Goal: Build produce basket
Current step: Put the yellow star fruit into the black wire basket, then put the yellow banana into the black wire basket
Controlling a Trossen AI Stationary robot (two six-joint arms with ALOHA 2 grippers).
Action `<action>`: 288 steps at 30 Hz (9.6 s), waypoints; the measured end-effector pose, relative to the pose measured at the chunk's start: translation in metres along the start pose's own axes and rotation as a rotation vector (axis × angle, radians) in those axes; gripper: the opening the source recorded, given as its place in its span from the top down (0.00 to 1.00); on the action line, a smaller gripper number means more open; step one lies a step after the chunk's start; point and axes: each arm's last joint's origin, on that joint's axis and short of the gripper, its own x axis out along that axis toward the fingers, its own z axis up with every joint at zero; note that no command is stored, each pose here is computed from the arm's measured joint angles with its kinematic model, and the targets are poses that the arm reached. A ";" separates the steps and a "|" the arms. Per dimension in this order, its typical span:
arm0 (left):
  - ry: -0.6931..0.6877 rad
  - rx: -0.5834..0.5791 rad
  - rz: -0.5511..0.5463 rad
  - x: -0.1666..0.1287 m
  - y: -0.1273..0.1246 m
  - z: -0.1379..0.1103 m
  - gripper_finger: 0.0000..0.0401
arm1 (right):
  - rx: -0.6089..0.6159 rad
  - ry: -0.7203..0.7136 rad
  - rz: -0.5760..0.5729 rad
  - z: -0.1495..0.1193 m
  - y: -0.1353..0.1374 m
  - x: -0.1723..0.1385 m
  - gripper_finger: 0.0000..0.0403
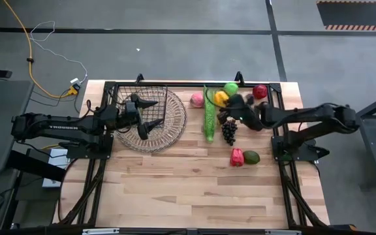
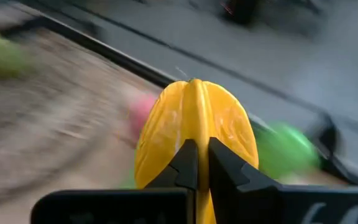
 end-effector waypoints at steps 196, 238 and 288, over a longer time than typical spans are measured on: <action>0.692 -0.125 0.788 0.024 0.087 -0.072 0.97 | -0.183 -0.488 0.664 -0.019 -0.017 -0.057 0.40; 0.161 -0.030 0.092 0.008 0.037 -0.006 0.51 | -0.149 -0.475 0.672 -0.020 -0.017 -0.057 0.40; -0.117 0.152 -0.157 -0.008 0.005 0.003 0.51 | 0.401 0.292 -0.112 -0.066 -0.055 0.088 0.40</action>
